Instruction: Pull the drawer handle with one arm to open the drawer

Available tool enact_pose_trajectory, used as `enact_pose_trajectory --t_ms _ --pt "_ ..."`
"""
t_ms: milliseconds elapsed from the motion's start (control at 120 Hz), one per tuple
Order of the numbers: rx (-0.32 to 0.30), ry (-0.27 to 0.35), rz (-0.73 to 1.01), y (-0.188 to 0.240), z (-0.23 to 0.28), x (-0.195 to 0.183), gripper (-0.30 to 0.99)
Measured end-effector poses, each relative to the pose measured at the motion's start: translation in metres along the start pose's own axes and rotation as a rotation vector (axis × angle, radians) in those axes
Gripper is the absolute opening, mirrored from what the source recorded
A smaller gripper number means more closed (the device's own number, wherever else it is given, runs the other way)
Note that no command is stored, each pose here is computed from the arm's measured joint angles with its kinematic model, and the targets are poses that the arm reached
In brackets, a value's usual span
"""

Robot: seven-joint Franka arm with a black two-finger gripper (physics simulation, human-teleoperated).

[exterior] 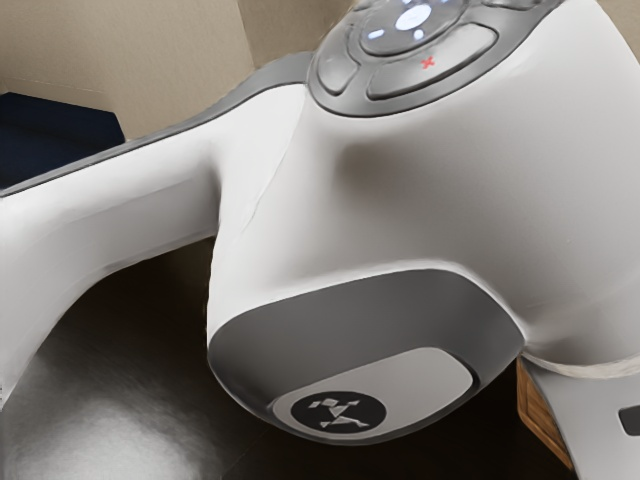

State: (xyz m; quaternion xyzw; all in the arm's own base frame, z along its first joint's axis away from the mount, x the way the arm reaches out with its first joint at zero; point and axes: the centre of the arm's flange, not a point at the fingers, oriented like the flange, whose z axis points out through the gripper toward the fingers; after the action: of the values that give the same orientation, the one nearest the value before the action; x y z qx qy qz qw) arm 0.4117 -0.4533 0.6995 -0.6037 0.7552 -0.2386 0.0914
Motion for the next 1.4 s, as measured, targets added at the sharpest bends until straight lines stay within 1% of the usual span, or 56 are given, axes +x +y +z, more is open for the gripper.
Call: enact_pose_trajectory --t_ms 325,517,650,817,983,1125,1275,1400 --pt "-0.007 0.008 -0.014 -0.009 0.019 -0.008 0.69" --pt "-0.003 -0.008 -0.03 -0.015 0.024 -0.019 0.69" --pt "0.03 -0.057 -0.007 -0.017 0.023 -0.024 0.69" --pt "0.067 -0.135 0.019 -0.022 0.023 -0.035 0.69" --pt "0.065 -0.21 0.044 -0.019 0.031 -0.042 0.69" --pt "0.058 -0.272 0.056 -0.014 0.026 -0.046 0.69" --pt "0.05 -0.294 0.077 -0.004 0.021 -0.037 0.69" --pt "0.041 -0.282 0.104 0.005 0.022 -0.022 0.69"
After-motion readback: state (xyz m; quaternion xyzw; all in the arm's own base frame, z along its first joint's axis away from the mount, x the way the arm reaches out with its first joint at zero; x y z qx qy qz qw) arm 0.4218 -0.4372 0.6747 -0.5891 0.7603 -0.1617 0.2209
